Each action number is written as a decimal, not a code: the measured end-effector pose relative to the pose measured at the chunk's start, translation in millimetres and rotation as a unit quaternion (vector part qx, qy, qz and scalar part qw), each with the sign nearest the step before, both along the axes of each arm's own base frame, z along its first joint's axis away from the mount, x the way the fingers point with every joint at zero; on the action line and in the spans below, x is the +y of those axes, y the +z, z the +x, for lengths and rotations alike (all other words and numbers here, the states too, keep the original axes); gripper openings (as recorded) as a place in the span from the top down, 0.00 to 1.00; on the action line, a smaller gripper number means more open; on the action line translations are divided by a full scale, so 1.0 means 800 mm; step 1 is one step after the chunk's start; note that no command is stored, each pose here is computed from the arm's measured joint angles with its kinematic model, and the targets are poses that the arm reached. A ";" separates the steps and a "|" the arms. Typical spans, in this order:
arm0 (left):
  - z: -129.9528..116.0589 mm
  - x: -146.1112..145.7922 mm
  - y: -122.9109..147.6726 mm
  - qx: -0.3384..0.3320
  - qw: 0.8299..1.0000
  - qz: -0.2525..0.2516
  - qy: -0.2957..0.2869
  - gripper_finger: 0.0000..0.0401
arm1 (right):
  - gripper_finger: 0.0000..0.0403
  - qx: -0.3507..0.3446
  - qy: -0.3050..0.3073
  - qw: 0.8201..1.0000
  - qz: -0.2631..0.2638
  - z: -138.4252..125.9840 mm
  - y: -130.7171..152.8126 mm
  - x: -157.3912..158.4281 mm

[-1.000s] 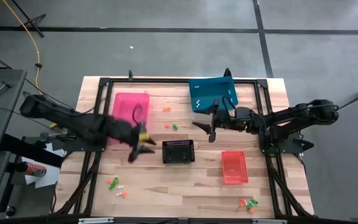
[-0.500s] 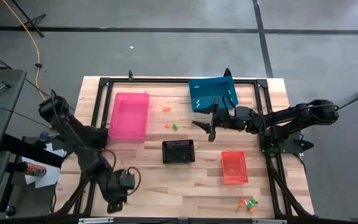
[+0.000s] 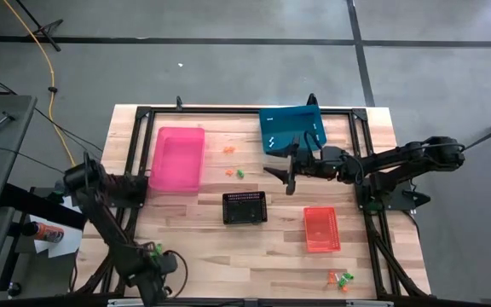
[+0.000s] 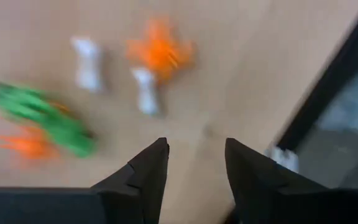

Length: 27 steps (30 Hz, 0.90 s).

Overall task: Sort Halloween decoration
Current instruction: Put the white bone toy into the blue bin

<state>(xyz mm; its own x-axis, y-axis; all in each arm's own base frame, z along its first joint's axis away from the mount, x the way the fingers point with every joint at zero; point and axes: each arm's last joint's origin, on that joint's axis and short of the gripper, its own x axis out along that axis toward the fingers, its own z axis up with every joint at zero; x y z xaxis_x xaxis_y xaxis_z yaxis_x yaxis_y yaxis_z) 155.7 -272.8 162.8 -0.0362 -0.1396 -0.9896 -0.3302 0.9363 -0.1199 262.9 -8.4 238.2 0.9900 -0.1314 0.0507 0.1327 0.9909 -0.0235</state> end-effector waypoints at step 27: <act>-0.023 -0.002 -0.008 -0.089 0.988 0.120 -0.032 0.67 | 0.40 -0.008 -0.017 1.000 0.001 -0.001 0.002 -0.011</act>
<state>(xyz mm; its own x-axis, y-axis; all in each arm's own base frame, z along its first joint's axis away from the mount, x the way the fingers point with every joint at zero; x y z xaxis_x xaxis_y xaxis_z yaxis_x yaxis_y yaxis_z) 137.4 -274.2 156.4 0.1407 0.0968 -0.9853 -0.2623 0.9633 0.0572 262.4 -17.1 239.7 0.9841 -0.1647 0.0661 0.1662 0.9859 -0.0184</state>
